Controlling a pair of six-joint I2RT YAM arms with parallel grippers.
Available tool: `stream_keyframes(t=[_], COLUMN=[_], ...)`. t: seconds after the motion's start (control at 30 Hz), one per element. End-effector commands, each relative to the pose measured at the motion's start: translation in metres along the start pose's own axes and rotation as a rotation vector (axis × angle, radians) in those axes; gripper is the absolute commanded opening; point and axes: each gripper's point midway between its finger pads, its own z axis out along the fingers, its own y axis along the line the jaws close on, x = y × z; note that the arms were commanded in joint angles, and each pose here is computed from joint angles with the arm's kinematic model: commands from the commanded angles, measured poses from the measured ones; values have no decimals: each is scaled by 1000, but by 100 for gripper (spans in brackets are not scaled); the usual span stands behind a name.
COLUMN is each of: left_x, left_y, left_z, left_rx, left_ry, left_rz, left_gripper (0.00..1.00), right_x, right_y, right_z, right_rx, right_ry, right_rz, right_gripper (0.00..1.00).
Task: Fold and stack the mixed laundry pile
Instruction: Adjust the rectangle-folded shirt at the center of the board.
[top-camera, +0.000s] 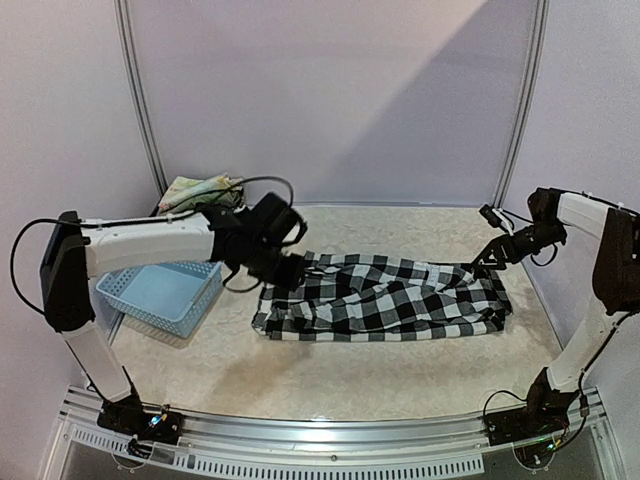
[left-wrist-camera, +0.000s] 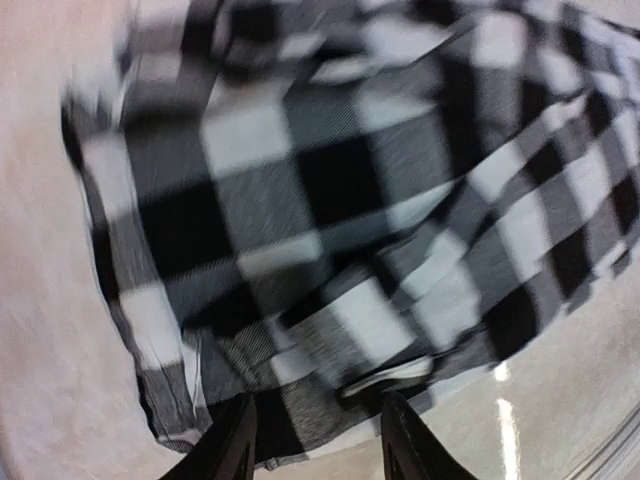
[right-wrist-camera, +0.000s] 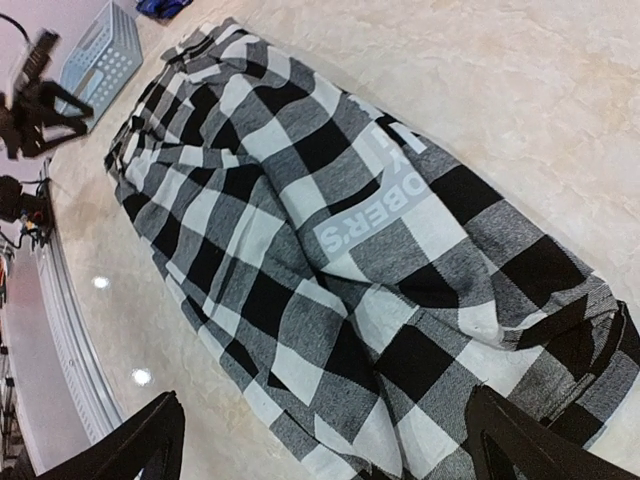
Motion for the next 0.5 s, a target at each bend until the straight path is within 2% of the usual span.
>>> stream_keyframes(t=[0.0, 0.13, 0.27, 0.37, 0.47], left_x=[39, 29, 17, 3, -6], left_y=[-3, -19, -18, -20, -34], left_z=[29, 30, 20, 12, 11], left_rx=[218, 328, 289, 265, 278], left_ry=[75, 34, 21, -11, -10], left_rz=[-575, -554, -486, -430, -353], left_gripper=[42, 34, 28, 23, 20], right_x=[-21, -23, -4, 12, 31], right_y=[-8, 16, 32, 39, 53], right_z=[-5, 0, 19, 37, 57], right_rx=[38, -102, -261, -297, -278], right_ry=[-114, -118, -25, 50, 162], right_rz=[89, 148, 196, 208, 148], right_gripper=[99, 99, 99, 99, 99])
